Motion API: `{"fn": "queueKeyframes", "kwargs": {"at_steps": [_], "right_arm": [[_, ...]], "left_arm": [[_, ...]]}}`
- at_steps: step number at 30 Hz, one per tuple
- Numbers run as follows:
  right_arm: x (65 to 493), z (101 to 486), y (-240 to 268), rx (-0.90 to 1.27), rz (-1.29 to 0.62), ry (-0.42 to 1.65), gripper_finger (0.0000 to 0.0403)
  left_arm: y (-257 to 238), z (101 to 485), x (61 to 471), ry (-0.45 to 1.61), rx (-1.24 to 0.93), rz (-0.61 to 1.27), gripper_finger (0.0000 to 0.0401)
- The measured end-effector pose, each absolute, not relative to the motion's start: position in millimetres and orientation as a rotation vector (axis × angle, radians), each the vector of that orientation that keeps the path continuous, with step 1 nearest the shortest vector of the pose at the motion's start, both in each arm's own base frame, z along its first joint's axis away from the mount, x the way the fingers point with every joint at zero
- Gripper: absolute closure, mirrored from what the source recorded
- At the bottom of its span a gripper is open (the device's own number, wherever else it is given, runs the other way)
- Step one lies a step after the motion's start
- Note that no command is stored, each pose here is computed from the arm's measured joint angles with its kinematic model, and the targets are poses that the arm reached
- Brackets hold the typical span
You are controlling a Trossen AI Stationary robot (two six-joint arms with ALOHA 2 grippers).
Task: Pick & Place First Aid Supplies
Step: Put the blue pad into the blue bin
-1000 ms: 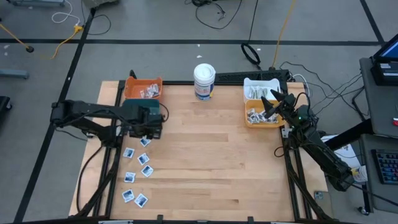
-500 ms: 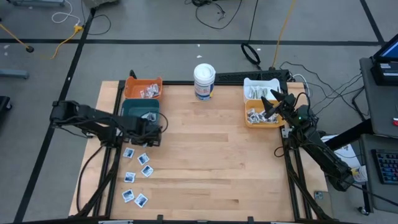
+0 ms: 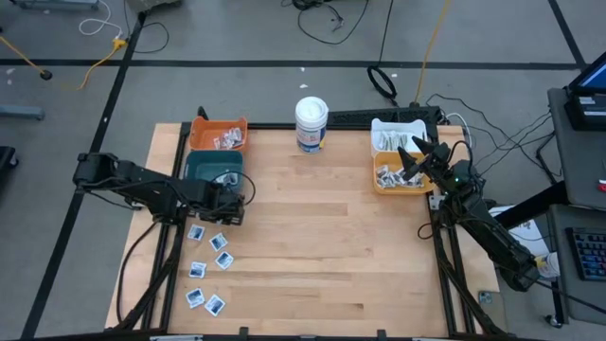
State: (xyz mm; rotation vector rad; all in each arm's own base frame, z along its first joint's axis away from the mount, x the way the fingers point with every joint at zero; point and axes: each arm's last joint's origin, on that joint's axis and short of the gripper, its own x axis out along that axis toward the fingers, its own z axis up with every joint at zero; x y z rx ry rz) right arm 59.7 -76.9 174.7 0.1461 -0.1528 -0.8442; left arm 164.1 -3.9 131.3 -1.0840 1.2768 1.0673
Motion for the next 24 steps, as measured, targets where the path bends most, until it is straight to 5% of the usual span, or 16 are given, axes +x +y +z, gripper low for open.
{"fn": "queueKeyframes", "kwargs": {"at_steps": [11,24], "right_arm": [[60,175,-77,0.146,-0.844,-0.152,0.0066],[60,175,-77,0.146,-0.844,-0.152,0.0066]], "left_arm": [[-7,131,163,1.285,-1.054,1.057,0.0391],[-9,178,158,1.273,-1.126,0.982,0.0398]]}}
